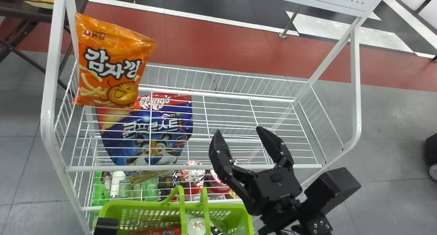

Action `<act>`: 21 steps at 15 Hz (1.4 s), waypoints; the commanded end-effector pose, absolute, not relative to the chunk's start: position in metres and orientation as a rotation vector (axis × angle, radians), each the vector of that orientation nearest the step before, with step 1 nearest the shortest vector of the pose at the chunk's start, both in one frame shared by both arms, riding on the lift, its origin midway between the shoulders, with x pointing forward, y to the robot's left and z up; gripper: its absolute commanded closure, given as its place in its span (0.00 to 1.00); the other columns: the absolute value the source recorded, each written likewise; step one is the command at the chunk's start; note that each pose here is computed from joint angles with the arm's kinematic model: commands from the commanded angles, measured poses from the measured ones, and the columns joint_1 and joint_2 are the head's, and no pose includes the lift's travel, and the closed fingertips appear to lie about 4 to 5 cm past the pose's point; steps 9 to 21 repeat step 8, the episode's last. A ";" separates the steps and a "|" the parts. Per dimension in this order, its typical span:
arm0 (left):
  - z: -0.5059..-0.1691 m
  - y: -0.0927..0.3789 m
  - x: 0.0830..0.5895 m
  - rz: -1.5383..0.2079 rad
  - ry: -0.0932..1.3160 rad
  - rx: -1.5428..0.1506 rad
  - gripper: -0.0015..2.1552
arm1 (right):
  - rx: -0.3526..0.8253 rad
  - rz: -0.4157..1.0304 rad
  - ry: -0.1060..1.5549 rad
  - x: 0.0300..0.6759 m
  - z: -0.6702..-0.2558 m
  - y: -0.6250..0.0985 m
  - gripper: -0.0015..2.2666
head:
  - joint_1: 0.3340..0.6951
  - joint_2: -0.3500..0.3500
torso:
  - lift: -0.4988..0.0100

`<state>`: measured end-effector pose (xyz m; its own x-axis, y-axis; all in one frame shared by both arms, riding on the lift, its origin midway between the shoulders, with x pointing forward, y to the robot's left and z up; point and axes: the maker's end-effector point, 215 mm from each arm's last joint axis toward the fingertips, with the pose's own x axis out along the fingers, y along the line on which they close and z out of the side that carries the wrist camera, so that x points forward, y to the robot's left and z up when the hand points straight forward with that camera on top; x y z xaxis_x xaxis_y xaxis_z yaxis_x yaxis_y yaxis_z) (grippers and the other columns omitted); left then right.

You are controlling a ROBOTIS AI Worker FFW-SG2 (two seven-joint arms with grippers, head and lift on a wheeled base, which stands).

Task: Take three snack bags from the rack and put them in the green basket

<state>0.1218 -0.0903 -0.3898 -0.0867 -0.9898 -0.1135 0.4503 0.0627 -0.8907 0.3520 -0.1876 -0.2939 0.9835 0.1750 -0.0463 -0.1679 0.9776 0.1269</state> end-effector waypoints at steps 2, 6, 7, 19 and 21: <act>-0.391 -0.089 0.121 -1.404 0.981 -0.744 0.82 | 0.122 0.173 0.072 0.351 -0.298 -0.187 0.02 | 1.00 0.00 | 0.97; -0.390 -0.089 0.120 -1.405 0.981 -0.747 0.82 | 0.123 0.173 0.069 0.350 -0.294 -0.188 0.02 | 1.00 0.00 | 0.97; -0.390 -0.089 0.119 -1.404 0.983 -0.748 0.82 | 0.123 0.173 0.069 0.350 -0.294 -0.188 0.02 | 1.00 0.00 | 0.97; -0.390 -0.090 0.119 -1.404 0.982 -0.749 0.82 | 0.123 0.172 0.070 0.349 -0.295 -0.188 0.02 | 1.00 0.00 | 0.97; -0.390 -0.090 0.119 -1.404 0.982 -0.749 0.82 | 0.123 0.172 0.070 0.349 -0.295 -0.188 0.02 | 1.00 0.00 | 0.97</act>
